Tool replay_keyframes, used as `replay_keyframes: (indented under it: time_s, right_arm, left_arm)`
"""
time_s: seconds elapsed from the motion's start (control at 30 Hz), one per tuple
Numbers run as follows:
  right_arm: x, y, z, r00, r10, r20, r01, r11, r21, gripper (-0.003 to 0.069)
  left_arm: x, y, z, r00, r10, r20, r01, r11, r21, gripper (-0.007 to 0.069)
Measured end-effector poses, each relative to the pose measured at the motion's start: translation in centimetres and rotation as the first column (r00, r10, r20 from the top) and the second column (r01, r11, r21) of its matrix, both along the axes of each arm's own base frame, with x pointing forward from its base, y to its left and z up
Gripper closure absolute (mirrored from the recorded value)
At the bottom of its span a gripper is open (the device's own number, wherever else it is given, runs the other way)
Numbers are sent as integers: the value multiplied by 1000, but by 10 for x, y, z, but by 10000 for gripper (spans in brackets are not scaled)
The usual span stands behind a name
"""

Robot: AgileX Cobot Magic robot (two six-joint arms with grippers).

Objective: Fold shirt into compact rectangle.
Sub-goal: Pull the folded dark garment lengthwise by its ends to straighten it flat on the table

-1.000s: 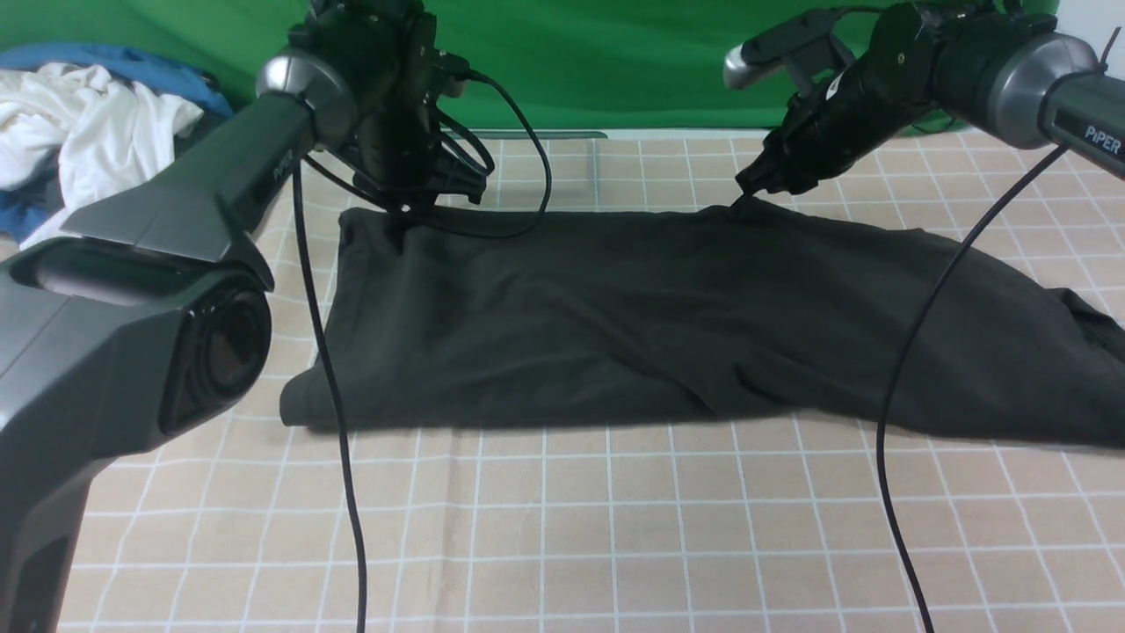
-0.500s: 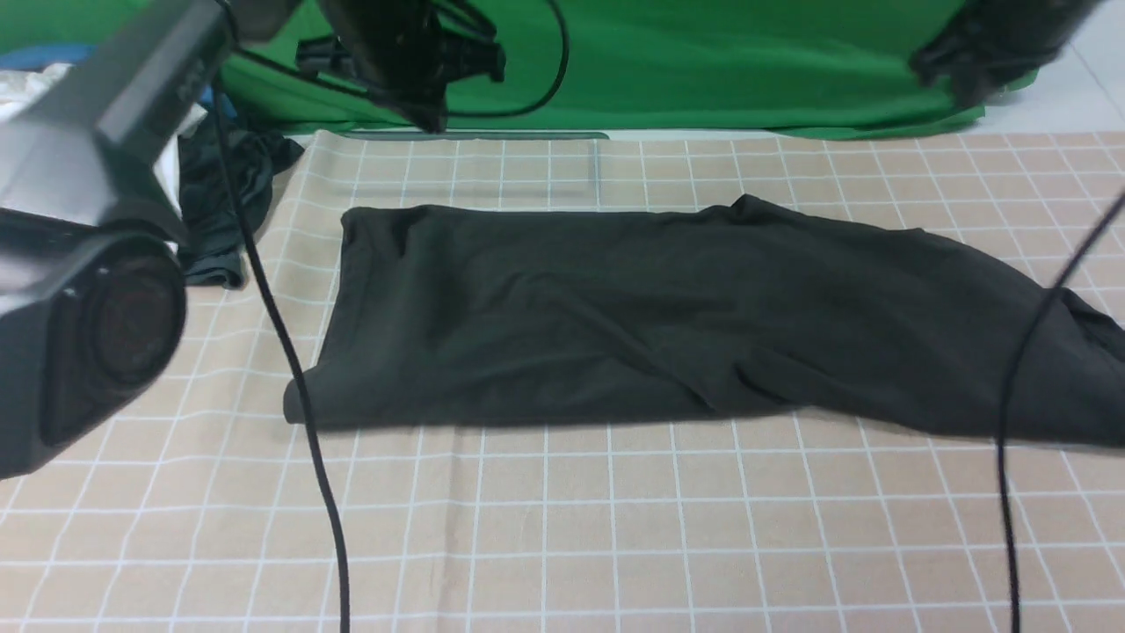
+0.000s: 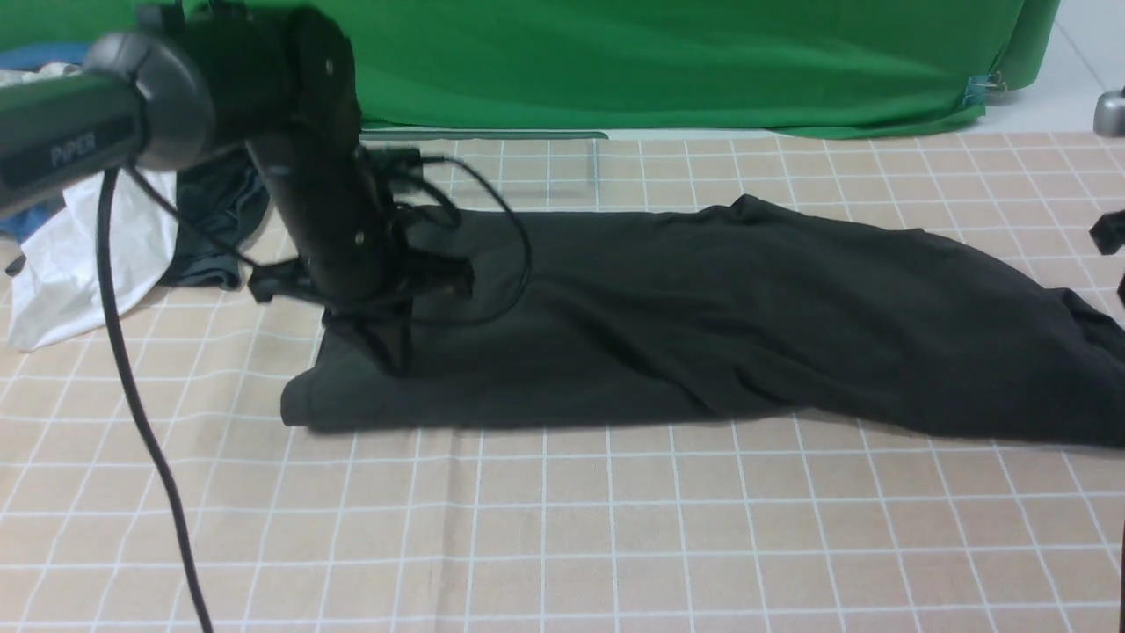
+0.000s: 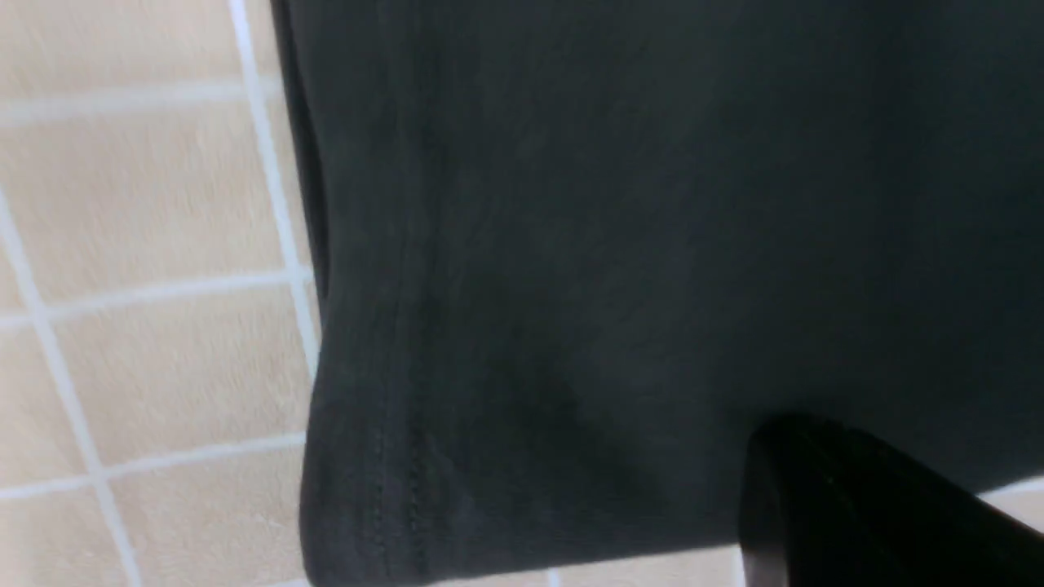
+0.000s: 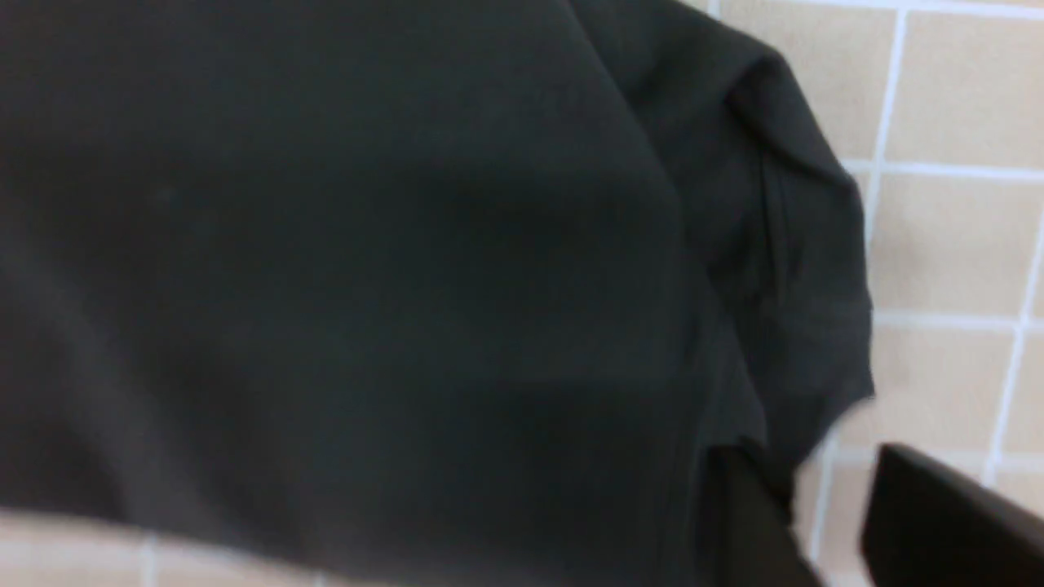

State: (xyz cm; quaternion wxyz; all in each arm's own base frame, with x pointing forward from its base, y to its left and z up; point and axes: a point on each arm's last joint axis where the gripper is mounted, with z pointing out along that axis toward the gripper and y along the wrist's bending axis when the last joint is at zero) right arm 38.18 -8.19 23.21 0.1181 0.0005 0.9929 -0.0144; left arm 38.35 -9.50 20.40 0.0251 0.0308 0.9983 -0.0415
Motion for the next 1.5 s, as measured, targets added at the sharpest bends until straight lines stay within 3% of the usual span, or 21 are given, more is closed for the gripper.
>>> replay_keyframes:
  time_s: [0.17,0.33,0.67,0.73,0.87,0.93,1.27,1.5]
  right_arm:
    - [13,3,-18,995,-34,95,29,998,55,294]
    - [24,5,-39,992,-59,110,46,992,117,286]
    - [31,4,-66,994,-73,81,62,990,130,285]
    - [31,5,-70,995,-72,65,63,989,136,318]
    - [31,5,-71,996,-65,57,56,988,141,543]
    - [31,5,-68,997,-44,59,36,990,136,601]
    - [29,1,-14,980,0,199,-9,999,43,613]
    - [36,-3,-31,981,36,193,-36,999,-5,582]
  left_arm:
    - [-6,3,-18,1000,3,13,-3,1000,13,613]
    - [-4,3,-18,999,0,40,-1,1000,15,613]
    - [-4,3,-19,999,0,40,0,1000,16,613]
    - [-4,3,-19,999,0,40,0,1000,16,613]
    - [-4,3,-19,999,0,40,0,1000,16,613]
    - [-4,3,-19,999,0,40,-1,1000,16,613]
    - [-4,3,-19,999,0,40,-1,1000,15,613]
    - [-5,3,-19,999,-6,31,5,1000,18,613]
